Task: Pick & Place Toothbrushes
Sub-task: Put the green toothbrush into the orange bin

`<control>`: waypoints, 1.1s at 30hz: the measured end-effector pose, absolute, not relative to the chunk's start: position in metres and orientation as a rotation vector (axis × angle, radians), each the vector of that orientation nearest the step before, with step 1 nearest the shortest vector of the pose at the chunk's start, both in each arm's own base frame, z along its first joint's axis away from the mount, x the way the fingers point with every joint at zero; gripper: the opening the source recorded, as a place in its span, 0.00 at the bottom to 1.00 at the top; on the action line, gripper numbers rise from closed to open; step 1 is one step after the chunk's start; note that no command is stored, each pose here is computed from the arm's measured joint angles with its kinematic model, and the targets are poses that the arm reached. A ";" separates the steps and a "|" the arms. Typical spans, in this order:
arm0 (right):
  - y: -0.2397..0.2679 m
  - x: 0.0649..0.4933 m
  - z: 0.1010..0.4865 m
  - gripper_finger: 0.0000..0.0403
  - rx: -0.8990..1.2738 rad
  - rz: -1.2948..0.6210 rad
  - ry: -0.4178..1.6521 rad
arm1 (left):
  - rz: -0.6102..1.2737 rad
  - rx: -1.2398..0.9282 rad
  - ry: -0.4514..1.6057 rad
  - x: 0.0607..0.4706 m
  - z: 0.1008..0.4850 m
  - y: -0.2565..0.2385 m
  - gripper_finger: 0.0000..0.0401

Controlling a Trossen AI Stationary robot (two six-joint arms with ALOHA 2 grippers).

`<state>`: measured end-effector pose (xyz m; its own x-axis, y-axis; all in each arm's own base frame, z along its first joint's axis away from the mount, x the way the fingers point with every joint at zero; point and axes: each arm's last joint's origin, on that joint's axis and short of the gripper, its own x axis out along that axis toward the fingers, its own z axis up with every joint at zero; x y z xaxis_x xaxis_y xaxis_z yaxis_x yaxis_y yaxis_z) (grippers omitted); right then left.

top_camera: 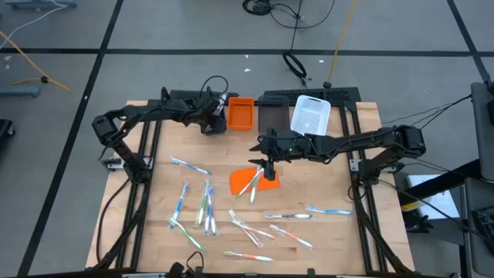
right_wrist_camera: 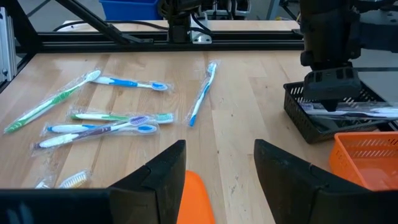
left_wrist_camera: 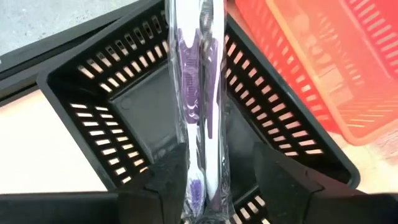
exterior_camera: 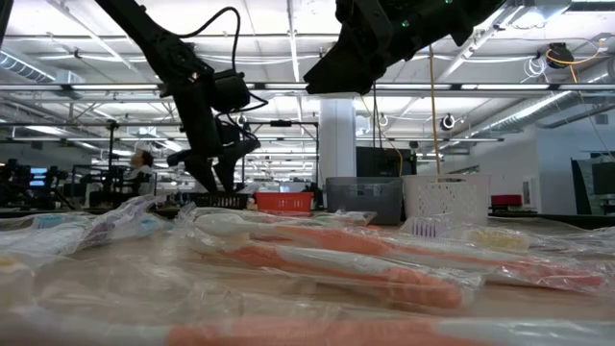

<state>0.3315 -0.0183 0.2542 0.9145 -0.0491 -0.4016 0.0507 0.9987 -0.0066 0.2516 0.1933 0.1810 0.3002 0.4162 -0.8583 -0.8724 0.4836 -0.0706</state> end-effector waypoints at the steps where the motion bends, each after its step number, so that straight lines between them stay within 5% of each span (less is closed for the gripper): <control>1: -0.018 0.332 0.254 0.45 0.004 -0.051 0.413 | 0.926 -0.603 0.891 0.251 0.183 0.193 0.48; 10: -0.018 0.331 0.252 0.45 0.005 -0.051 0.434 | 0.871 -0.524 0.805 0.246 0.216 0.181 0.50; 22: 0.000 0.323 0.237 0.45 -0.052 0.018 0.612 | 0.567 -0.377 0.790 0.268 0.239 0.124 0.45; 33: 0.007 0.307 0.187 0.45 -0.214 0.006 0.590 | 0.434 -0.305 0.798 0.284 0.240 0.084 0.44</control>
